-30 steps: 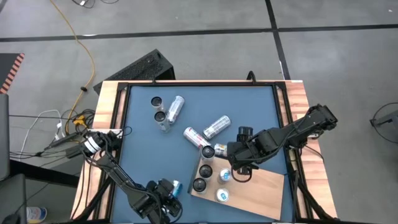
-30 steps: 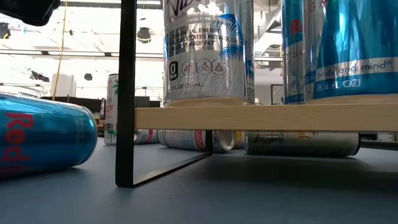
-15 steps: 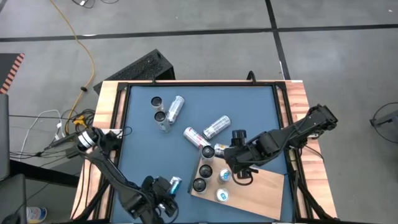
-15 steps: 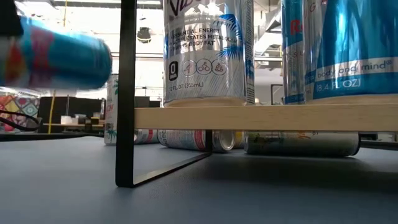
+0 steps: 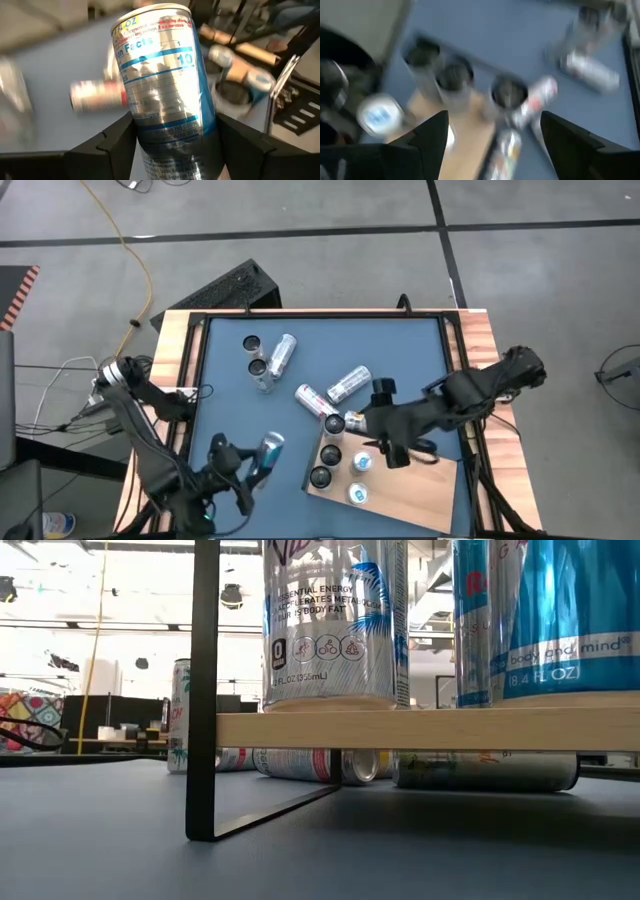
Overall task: Place canned beverage on shelf
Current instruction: Put the blue soda can on the shelf
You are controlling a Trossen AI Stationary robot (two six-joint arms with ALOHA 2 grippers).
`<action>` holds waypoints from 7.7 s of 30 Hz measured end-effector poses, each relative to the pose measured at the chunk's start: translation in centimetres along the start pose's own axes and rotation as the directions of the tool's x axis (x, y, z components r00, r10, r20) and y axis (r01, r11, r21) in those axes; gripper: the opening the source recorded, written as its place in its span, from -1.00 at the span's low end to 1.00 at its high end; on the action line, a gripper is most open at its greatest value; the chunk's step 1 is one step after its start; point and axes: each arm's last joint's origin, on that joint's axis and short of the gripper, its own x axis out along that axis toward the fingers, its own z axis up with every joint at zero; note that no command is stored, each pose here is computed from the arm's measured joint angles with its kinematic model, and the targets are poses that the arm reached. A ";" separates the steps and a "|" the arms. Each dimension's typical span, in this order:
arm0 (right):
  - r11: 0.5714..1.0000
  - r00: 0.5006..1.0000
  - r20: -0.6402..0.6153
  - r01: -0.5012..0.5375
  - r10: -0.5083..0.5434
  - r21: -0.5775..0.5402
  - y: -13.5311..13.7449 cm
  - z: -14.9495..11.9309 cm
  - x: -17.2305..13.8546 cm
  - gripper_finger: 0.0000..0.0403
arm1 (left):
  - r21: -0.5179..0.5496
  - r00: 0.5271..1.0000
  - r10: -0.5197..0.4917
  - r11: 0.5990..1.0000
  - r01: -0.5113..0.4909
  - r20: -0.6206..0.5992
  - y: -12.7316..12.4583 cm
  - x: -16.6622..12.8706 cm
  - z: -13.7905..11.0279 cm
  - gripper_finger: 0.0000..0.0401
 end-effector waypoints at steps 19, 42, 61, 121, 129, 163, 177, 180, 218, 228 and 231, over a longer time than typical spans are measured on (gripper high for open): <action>0.983 0.902 0.424 0.000 0.078 -0.181 0.4 5.3 -2.2 0.47 | 0.532 0.968 -0.143 0.846 0.012 0.205 -2.3 1.6 6.1 0.13; 0.983 0.921 0.383 0.002 0.069 -0.181 1.0 6.0 2.1 0.47 | 0.560 0.971 -0.183 0.826 0.066 0.154 -1.7 4.0 7.2 0.13; 0.981 0.943 0.313 -0.059 0.115 -0.183 0.0 5.5 2.7 0.47 | 0.568 0.975 -0.166 0.821 0.052 0.151 -1.4 4.8 7.4 0.13; 0.984 0.977 0.208 -0.009 0.047 -0.180 0.5 5.1 6.5 0.03 | 0.584 0.990 -0.135 0.806 0.092 0.031 -0.3 5.9 6.6 0.13; 0.983 0.980 0.194 0.006 0.030 -0.183 1.1 4.9 6.2 -0.08 | 0.591 0.990 -0.139 0.800 0.099 0.023 -0.3 5.9 6.5 0.27; 0.845 0.946 -0.291 0.271 -0.145 0.461 -4.4 0.8 0.5 -0.08 | 0.393 0.994 -0.051 0.915 0.085 -0.096 0.8 4.8 4.5 0.54; 0.783 0.885 -0.459 0.339 -0.077 0.522 -3.0 -2.2 3.2 -0.08 | 0.369 0.989 -0.081 0.921 0.121 -0.122 0.3 3.1 3.4 0.54; 0.783 0.877 -0.475 0.345 -0.072 0.518 -2.4 -3.2 3.1 -0.08 | 0.377 0.991 -0.075 0.919 0.112 -0.112 0.3 2.9 3.3 0.54; 0.777 0.887 -0.438 0.375 -0.143 0.506 -0.6 -4.0 6.4 -0.08 | 0.362 0.996 -0.044 0.930 0.068 -0.074 0.5 2.8 3.3 0.54; 0.789 0.875 -0.465 0.377 -0.132 0.485 -0.1 -5.4 8.3 -0.06 | 0.376 0.996 -0.035 0.924 0.063 -0.079 0.6 2.8 3.2 0.54; 0.795 0.887 -0.445 0.355 -0.120 0.492 -0.1 -5.2 8.5 -0.06 | 0.376 0.996 -0.034 0.925 0.062 -0.080 0.6 2.8 3.2 0.54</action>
